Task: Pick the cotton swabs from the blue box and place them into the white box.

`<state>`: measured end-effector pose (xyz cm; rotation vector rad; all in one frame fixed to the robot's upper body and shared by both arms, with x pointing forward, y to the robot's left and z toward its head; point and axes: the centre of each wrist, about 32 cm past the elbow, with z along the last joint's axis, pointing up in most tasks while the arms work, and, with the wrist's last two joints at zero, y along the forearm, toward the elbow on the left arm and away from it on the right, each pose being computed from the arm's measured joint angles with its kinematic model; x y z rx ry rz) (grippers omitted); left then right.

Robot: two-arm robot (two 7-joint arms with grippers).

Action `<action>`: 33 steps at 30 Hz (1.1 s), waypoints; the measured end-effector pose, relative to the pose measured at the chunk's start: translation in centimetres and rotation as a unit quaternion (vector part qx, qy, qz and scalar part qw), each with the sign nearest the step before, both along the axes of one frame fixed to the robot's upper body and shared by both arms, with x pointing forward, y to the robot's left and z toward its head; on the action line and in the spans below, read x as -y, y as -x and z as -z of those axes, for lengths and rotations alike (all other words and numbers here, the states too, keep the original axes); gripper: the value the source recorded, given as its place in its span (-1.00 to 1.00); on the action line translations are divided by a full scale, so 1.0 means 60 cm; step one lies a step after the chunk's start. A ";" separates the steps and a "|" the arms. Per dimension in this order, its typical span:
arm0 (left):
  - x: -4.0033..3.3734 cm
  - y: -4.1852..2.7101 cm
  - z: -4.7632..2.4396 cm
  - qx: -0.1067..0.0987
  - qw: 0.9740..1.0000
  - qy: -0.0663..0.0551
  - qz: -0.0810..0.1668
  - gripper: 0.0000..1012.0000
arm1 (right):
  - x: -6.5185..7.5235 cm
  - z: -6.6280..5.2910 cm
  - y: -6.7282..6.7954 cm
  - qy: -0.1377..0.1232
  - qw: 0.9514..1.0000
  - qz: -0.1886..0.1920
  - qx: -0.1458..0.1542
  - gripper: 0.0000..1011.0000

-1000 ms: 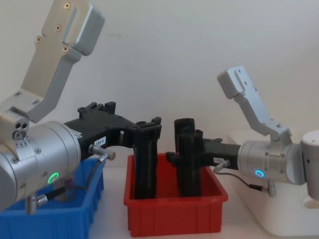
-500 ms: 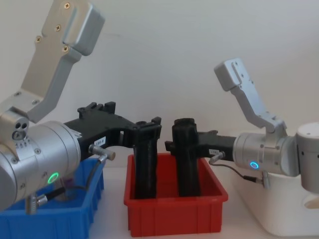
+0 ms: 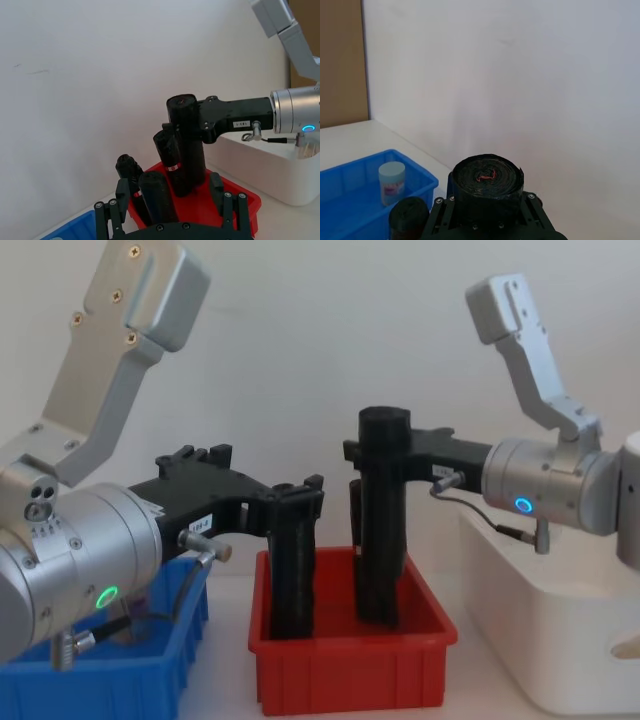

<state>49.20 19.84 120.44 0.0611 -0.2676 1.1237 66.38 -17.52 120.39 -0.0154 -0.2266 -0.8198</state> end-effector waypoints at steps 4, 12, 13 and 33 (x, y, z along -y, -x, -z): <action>0.000 0.000 0.000 0.000 1.000 0.000 0.000 0.98 | 0.007 -0.020 0.014 -0.012 1.000 0.012 0.015 -0.12; 0.000 0.000 0.000 0.000 1.000 0.000 0.000 0.98 | 0.026 -0.058 0.049 -0.027 0.998 0.054 0.036 -0.12; 0.000 0.000 0.000 0.000 1.000 0.000 0.000 0.98 | 0.028 -0.061 0.053 -0.028 0.997 0.058 0.038 -0.12; 0.000 0.000 0.000 0.000 1.000 0.000 0.000 0.98 | 0.098 -0.077 0.128 -0.023 0.982 0.188 0.013 -0.12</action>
